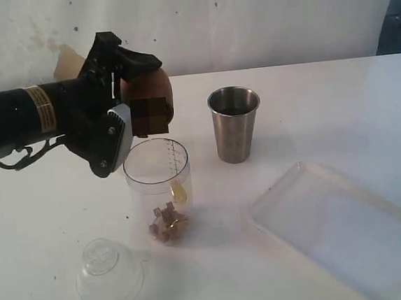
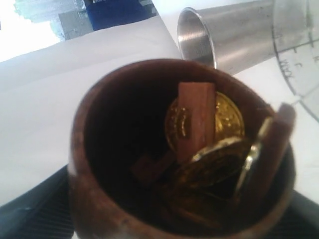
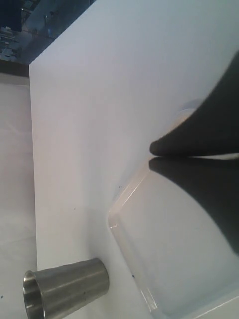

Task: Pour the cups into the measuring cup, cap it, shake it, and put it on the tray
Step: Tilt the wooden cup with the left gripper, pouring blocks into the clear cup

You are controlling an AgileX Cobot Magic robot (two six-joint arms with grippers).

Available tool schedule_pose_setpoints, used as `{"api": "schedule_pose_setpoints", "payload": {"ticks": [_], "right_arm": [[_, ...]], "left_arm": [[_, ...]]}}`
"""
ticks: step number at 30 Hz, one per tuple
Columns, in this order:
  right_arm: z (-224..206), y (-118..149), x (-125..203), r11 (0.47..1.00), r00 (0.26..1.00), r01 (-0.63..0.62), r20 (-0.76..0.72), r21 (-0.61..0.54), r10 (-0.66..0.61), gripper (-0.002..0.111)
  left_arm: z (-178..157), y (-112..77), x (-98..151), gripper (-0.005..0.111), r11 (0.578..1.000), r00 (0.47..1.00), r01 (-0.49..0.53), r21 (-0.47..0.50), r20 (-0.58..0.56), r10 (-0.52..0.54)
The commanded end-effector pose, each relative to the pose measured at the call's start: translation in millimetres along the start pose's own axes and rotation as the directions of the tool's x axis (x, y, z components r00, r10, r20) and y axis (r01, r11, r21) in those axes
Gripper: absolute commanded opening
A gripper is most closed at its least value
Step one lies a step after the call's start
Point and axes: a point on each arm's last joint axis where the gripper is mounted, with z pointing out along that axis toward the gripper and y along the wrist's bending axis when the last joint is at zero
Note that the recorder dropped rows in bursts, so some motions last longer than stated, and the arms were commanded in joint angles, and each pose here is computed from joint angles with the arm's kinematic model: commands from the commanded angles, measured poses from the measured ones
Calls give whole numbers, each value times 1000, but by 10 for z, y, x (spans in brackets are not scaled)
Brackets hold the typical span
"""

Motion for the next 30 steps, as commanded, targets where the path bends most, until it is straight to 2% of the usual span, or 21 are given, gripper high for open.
{"api": "schedule_pose_setpoints", "payload": {"ticks": [1,7,12,17,22,26,30], "right_arm": [[1,-1,2,1000,1000,6,3,1,-6,0],[1,-1,2,1000,1000,6,3,1,-6,0],[1,-1,2,1000,1000,6,3,1,-6,0],[1,-1,2,1000,1000,6,3,1,-6,0],[1,-1,2,1000,1000,6,3,1,-6,0],[1,-1,2,1000,1000,6,3,1,-6,0],[1,-1,2,1000,1000,6,3,1,-6,0]], "left_arm": [[-13,93,2,0,995,996,-93,-42,-2,93],[-13,96,0,0,993,994,-107,-45,-2,107],[-17,139,-19,0,989,994,-111,-95,14,113],[-16,133,-17,0,989,993,-117,-88,11,119],[-16,135,-18,0,972,976,-217,-92,3,218],[-16,135,-18,0,940,945,-328,-91,-8,328],[-16,138,-15,0,936,941,-338,-93,-12,339]]}}
